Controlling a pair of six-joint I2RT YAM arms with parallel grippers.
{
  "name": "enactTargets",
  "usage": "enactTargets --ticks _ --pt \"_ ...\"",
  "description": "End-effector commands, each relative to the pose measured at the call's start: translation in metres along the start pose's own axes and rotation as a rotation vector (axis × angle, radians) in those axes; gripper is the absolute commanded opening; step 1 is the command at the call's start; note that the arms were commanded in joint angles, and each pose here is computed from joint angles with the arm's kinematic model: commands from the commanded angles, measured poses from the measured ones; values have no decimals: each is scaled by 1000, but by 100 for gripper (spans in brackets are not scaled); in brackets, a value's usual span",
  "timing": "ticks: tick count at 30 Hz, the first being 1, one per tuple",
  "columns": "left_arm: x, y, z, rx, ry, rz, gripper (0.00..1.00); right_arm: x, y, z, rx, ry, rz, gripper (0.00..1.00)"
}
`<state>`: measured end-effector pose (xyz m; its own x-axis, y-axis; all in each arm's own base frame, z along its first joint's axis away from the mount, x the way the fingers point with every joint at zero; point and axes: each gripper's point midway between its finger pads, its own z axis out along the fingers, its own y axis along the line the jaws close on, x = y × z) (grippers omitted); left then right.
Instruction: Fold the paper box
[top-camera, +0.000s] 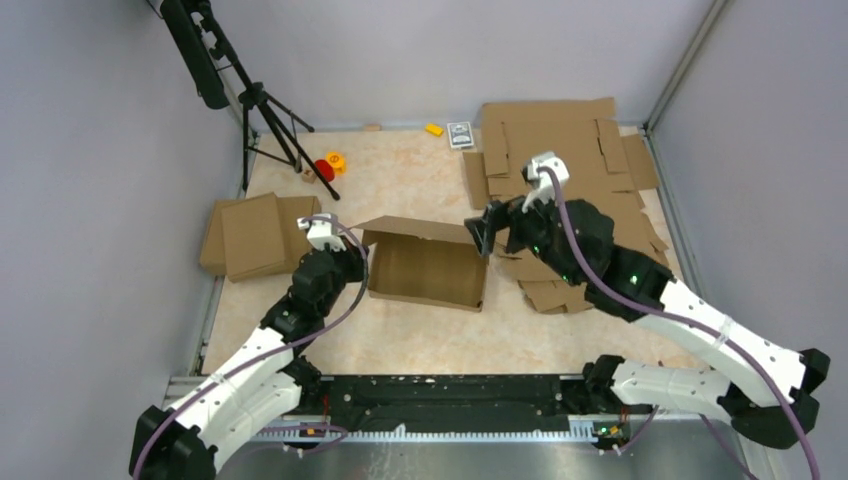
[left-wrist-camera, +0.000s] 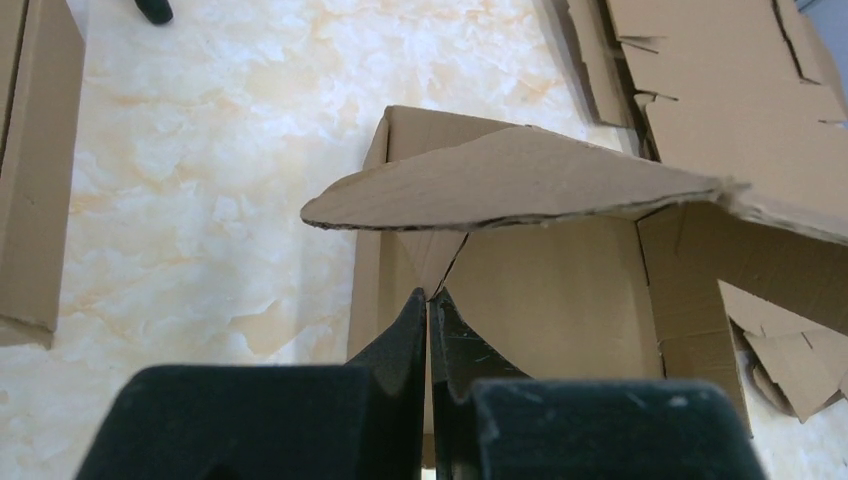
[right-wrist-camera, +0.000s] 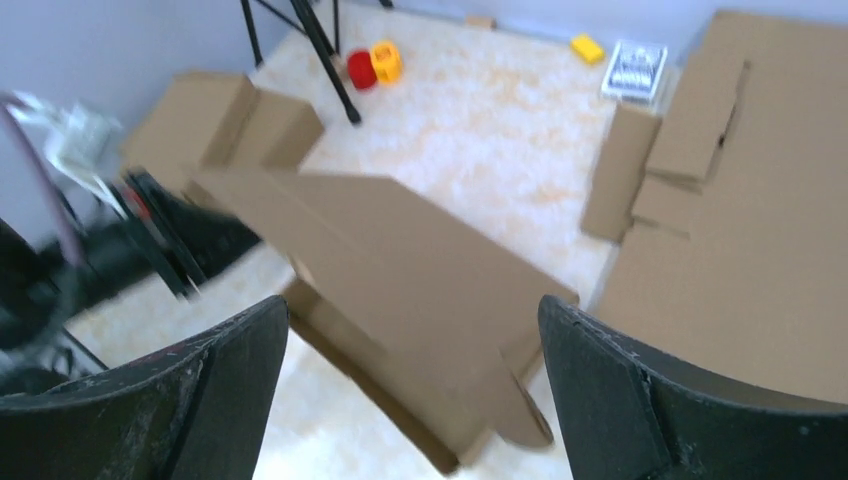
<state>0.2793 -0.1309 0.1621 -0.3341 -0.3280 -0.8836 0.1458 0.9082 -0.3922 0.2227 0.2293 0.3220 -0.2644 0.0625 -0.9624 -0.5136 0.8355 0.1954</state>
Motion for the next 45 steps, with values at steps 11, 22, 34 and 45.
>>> enactTargets --ticks 11,22,34,45 --pt "4 -3 -15 -3 72 -33 3 47 30 61 -140 327 64 73" --pt "19 -11 -66 -85 359 -185 29 126 25 95 -131 477 65 67" --pt "-26 -38 -94 -91 403 -282 2 178 20 98 -152 575 39 60" --pt "0 -63 -15 17 462 -222 0 233 6 87 -131 665 46 52"
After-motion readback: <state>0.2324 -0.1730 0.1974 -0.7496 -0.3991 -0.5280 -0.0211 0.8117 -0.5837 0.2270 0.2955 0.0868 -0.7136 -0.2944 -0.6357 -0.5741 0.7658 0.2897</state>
